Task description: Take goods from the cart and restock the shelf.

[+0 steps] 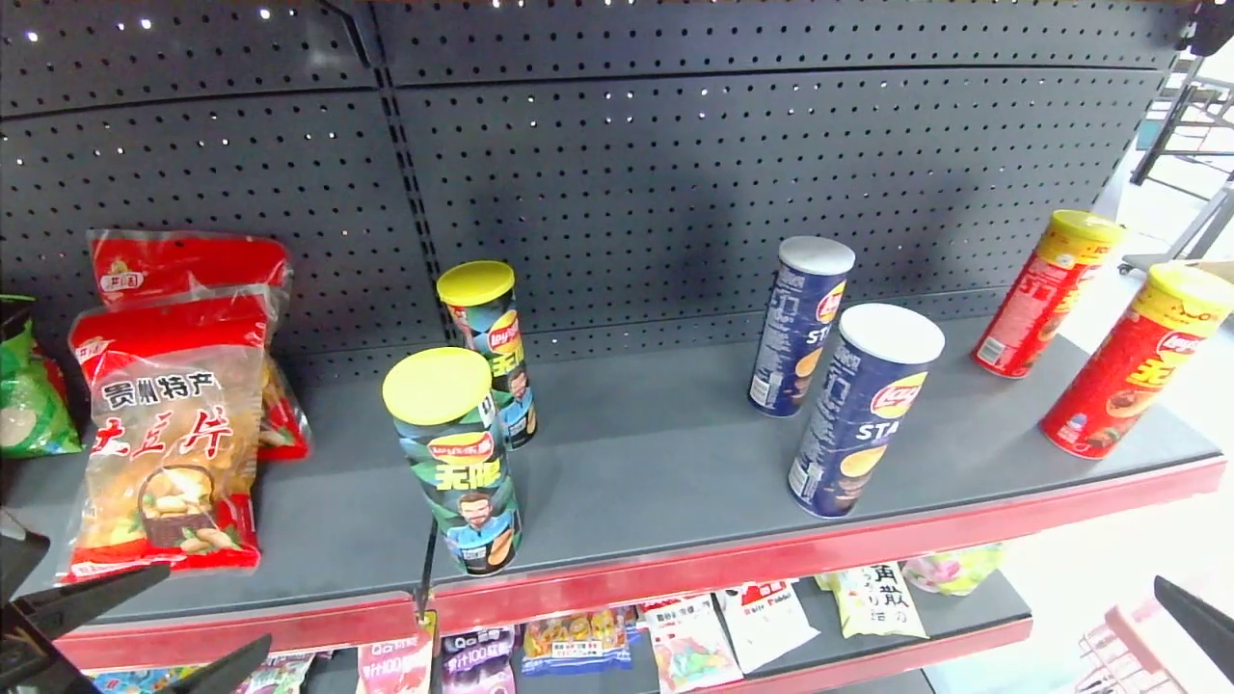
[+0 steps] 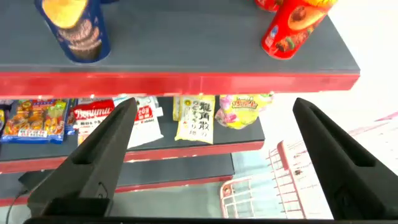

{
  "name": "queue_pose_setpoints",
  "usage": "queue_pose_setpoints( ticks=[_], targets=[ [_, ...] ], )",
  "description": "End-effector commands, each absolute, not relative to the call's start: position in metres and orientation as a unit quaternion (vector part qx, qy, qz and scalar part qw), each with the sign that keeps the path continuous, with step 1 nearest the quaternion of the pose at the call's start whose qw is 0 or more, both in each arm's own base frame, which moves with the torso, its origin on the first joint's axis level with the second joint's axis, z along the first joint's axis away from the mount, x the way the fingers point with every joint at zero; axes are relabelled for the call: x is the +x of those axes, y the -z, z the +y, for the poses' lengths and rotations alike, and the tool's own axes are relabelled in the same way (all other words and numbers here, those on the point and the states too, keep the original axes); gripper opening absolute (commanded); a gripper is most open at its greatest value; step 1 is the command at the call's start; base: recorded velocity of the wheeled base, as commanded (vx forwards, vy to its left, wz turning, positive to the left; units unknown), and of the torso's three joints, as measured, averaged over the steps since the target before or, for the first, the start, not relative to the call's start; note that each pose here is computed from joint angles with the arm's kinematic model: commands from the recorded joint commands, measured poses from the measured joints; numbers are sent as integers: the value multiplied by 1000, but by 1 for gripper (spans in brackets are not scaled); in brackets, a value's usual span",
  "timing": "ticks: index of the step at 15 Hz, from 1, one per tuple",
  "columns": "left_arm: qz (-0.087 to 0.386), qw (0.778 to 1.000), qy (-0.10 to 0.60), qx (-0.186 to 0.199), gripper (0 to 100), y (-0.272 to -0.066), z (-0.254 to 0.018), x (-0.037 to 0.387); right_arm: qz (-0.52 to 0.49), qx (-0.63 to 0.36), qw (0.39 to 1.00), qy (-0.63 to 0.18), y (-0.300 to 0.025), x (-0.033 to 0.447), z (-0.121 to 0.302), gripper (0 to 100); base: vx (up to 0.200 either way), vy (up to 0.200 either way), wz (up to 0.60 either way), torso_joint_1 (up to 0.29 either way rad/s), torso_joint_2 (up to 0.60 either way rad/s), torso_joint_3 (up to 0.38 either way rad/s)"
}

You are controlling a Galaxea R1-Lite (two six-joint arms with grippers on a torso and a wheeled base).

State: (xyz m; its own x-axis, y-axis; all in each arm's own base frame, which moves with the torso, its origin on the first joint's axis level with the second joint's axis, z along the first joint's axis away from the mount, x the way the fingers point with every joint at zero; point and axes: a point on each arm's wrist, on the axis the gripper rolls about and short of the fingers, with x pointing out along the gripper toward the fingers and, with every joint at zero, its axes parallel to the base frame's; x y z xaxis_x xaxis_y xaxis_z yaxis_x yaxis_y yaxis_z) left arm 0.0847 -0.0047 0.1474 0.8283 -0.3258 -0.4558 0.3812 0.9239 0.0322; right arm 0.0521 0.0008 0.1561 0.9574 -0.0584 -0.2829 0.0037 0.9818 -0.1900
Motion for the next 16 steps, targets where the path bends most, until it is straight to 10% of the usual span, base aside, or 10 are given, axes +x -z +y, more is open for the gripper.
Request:
queue_pose_setpoints(
  ticks=[1, 10, 16],
  targets=[
    [247, 950, 183, 58, 100, -148, -5, 97, 145, -93, 985, 20, -142, 43, 0, 100, 0, 0, 0, 0, 0, 0],
    [279, 956, 77, -36, 100, -144, -42, 162, 126, -90, 988, 23, -110, 18, -2, 100, 0, 0, 0, 0, 0, 0],
    [356, 933, 57, -10, 100, -118, -55, 178, 127, -90, 988, 24, -109, 18, -2, 100, 0, 0, 0, 0, 0, 0]
  ],
)
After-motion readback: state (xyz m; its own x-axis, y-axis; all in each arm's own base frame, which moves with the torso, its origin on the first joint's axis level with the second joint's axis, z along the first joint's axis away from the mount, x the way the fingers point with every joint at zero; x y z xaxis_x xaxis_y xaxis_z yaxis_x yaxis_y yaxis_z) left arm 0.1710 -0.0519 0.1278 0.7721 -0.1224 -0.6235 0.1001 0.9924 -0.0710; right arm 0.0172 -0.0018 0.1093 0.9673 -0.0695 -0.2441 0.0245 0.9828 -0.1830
